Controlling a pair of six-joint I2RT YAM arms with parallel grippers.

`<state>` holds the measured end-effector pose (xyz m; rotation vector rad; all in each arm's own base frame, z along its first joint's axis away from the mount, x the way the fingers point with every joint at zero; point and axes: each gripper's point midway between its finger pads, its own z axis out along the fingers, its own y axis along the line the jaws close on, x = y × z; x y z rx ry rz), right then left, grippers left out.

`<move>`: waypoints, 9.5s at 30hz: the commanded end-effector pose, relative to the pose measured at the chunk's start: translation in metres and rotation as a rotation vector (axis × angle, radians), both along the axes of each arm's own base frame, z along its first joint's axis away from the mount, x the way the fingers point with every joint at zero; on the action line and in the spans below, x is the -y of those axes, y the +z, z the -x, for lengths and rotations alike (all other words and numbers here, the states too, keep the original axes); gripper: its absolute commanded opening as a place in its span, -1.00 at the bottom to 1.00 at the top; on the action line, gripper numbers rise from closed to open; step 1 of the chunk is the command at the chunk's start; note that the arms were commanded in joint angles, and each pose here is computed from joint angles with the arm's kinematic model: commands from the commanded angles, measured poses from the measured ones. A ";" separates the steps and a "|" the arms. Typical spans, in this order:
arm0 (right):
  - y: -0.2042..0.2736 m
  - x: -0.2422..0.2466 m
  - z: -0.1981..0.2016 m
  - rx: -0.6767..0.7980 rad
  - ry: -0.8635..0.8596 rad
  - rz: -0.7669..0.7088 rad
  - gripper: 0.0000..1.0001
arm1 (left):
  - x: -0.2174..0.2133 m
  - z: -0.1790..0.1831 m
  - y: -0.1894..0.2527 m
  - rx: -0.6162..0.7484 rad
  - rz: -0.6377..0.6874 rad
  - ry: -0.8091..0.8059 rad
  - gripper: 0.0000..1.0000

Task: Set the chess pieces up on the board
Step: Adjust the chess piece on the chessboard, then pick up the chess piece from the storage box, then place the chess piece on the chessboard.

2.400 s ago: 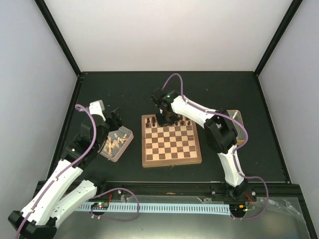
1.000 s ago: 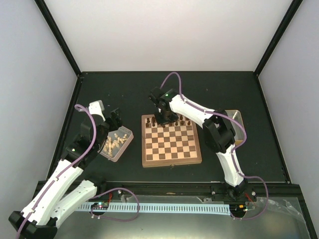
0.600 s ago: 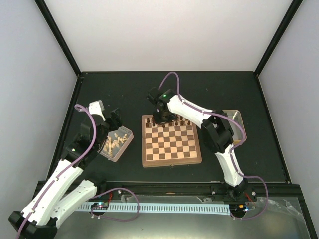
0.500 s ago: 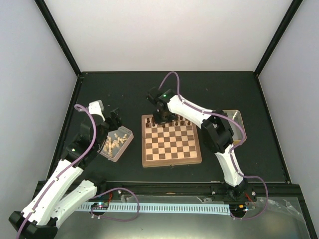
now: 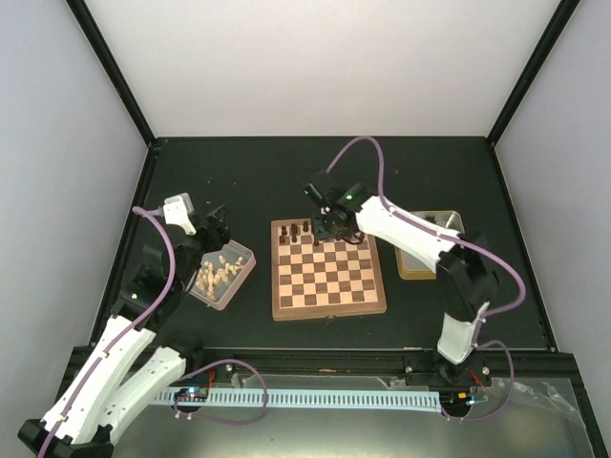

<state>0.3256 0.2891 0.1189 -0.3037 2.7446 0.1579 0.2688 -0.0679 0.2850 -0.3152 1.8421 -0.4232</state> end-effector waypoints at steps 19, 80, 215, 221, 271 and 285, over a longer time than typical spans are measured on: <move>-0.021 -0.028 0.005 0.111 -0.003 -0.144 -0.18 | 0.007 0.010 0.027 0.069 0.018 -0.074 0.55; 0.062 0.119 -0.011 0.369 -0.352 -0.166 -0.30 | 0.016 0.005 0.014 0.042 0.020 -0.126 0.60; 0.176 -0.051 0.156 0.257 1.070 -1.153 -0.75 | 0.176 0.093 0.036 -0.346 0.601 -1.245 -0.03; 0.170 -0.059 0.159 0.217 1.103 -1.131 -0.75 | 0.179 0.101 0.029 -0.378 0.593 -1.289 -0.05; 0.100 -0.010 0.075 0.326 0.544 -0.668 0.16 | 0.147 0.017 -0.073 -0.500 0.116 -0.735 -0.96; 0.073 0.153 0.024 0.551 -0.443 -0.320 0.19 | 0.190 -0.046 -0.140 -0.599 -0.287 -0.490 -0.97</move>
